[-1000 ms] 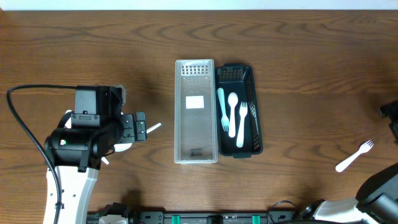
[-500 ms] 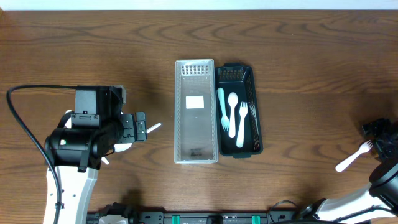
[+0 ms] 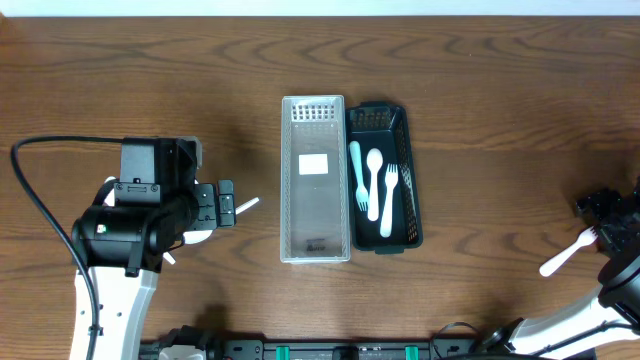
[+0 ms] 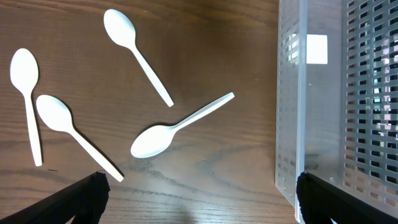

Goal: Pack container
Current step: 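Grasp a third white fork with the right gripper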

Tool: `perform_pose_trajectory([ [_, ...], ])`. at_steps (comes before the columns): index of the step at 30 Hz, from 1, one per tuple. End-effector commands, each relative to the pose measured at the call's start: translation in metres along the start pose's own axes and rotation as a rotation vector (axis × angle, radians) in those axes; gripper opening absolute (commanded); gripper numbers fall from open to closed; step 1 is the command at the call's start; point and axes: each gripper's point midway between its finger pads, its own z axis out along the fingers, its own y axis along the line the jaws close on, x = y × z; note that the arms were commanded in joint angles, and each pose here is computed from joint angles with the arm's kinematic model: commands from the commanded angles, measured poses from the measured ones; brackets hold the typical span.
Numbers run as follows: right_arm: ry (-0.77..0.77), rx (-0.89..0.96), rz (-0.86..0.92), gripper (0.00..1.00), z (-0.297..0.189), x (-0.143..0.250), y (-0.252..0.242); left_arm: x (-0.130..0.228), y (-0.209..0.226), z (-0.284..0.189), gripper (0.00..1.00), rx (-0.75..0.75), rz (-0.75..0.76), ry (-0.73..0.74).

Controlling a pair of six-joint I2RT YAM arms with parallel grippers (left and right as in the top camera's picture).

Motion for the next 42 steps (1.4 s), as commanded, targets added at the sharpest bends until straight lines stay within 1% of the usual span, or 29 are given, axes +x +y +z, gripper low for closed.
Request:
perform_pose_trajectory([
  [1,0.073,0.038,-0.056,0.80,0.022,0.017,0.001,-0.004,0.000,-0.002,0.98,0.002,-0.011,-0.014],
  [3,0.077,0.039,-0.056,0.72,0.022,0.018,0.001,-0.005,0.000,-0.002,0.98,0.003,-0.011,-0.016],
  [7,0.078,0.040,-0.056,0.47,0.022,0.018,0.000,-0.005,0.000,-0.002,0.98,0.003,-0.011,-0.018],
  [8,0.079,0.041,-0.056,0.45,0.022,0.019,0.000,-0.005,0.000,-0.002,0.98,0.003,-0.011,-0.018],
  [17,0.081,0.041,-0.056,0.43,0.022,0.019,0.000,-0.005,0.000,-0.002,0.98,0.003,-0.011,-0.018],
  [19,0.081,0.041,-0.056,0.41,0.022,0.019,0.000,-0.005,0.000,-0.002,0.98,0.003,-0.011,-0.017],
  [22,0.084,0.042,-0.056,0.35,0.022,0.020,0.000,-0.005,0.000,-0.002,0.98,0.003,-0.011,-0.018],
  [28,0.089,0.044,-0.057,0.35,0.022,0.021,-0.001,-0.005,0.000,-0.002,0.98,0.003,-0.011,-0.018],
  [31,0.094,0.046,-0.058,0.30,0.022,0.022,-0.001,-0.005,0.000,-0.002,0.98,0.003,-0.011,-0.018],
  [33,0.094,0.046,-0.061,0.24,0.021,0.023,0.000,-0.005,0.000,-0.002,0.98,0.003,-0.011,-0.018],
  [35,0.087,0.039,-0.071,0.23,0.018,0.022,0.004,-0.005,0.000,-0.002,0.98,0.002,-0.011,-0.018],
  [39,0.037,-0.013,-0.157,0.23,-0.003,0.018,0.029,-0.005,0.000,-0.002,0.98,0.003,-0.011,-0.018],
  [42,-0.047,-0.053,-0.259,0.23,-0.038,0.015,0.059,-0.005,0.000,-0.002,0.98,0.003,-0.011,-0.018],
])
